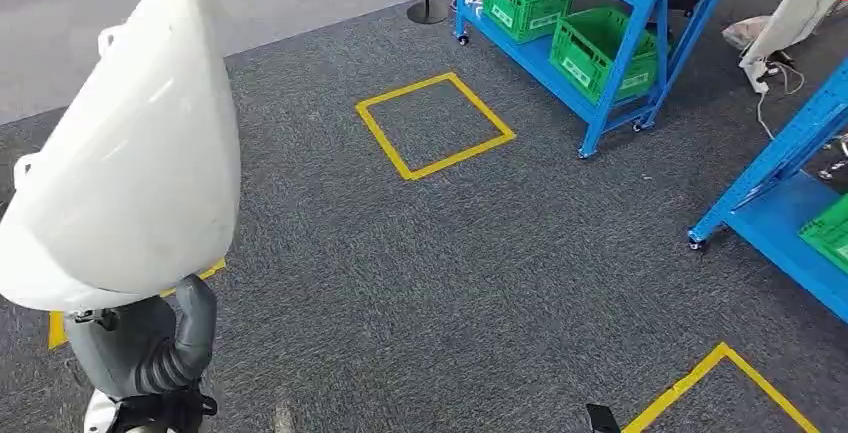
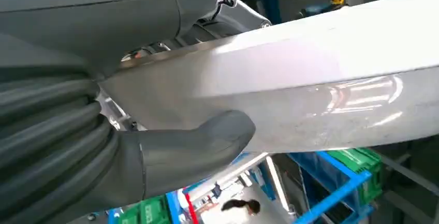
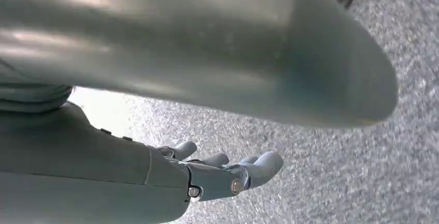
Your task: Take the parts from the cabinet and place them on the table.
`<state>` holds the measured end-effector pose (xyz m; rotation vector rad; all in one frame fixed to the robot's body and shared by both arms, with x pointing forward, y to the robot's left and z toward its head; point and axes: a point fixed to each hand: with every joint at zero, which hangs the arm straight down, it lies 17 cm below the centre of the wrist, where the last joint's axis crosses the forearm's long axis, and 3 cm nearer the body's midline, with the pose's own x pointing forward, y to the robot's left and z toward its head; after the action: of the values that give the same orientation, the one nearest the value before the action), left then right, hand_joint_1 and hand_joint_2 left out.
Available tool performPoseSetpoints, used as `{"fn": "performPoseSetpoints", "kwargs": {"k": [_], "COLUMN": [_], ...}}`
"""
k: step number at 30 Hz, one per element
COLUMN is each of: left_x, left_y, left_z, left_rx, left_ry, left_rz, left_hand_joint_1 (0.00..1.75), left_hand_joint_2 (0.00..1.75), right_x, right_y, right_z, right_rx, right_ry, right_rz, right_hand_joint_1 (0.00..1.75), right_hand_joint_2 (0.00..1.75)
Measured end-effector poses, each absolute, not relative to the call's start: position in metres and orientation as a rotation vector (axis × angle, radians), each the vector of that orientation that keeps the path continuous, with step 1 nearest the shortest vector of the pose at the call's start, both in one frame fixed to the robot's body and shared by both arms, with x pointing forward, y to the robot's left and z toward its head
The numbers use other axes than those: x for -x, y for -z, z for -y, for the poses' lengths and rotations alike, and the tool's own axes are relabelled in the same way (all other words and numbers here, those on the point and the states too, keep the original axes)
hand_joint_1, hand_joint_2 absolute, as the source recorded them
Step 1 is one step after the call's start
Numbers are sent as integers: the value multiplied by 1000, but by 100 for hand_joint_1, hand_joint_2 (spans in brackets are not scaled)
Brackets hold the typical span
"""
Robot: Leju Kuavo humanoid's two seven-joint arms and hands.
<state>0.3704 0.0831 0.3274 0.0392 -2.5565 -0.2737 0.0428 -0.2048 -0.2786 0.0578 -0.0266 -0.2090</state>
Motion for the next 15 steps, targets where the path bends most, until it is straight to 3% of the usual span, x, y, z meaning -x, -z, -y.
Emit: {"fn": "performPoseSetpoints", "kwargs": {"k": [15], "left_x": [-370], "left_y": [-325], "left_z": [-78], "left_rx": [-11], "left_ry": [286], "left_rz": [2544], "left_hand_joint_1": [175], "left_hand_joint_2": [175], "right_x": [-44], "right_y": [279], "right_z": [208], "right_rx": [-53], "right_ry": [216], "right_rz": [30], "right_hand_joint_1": [0], "right_hand_joint_2": [0]}}
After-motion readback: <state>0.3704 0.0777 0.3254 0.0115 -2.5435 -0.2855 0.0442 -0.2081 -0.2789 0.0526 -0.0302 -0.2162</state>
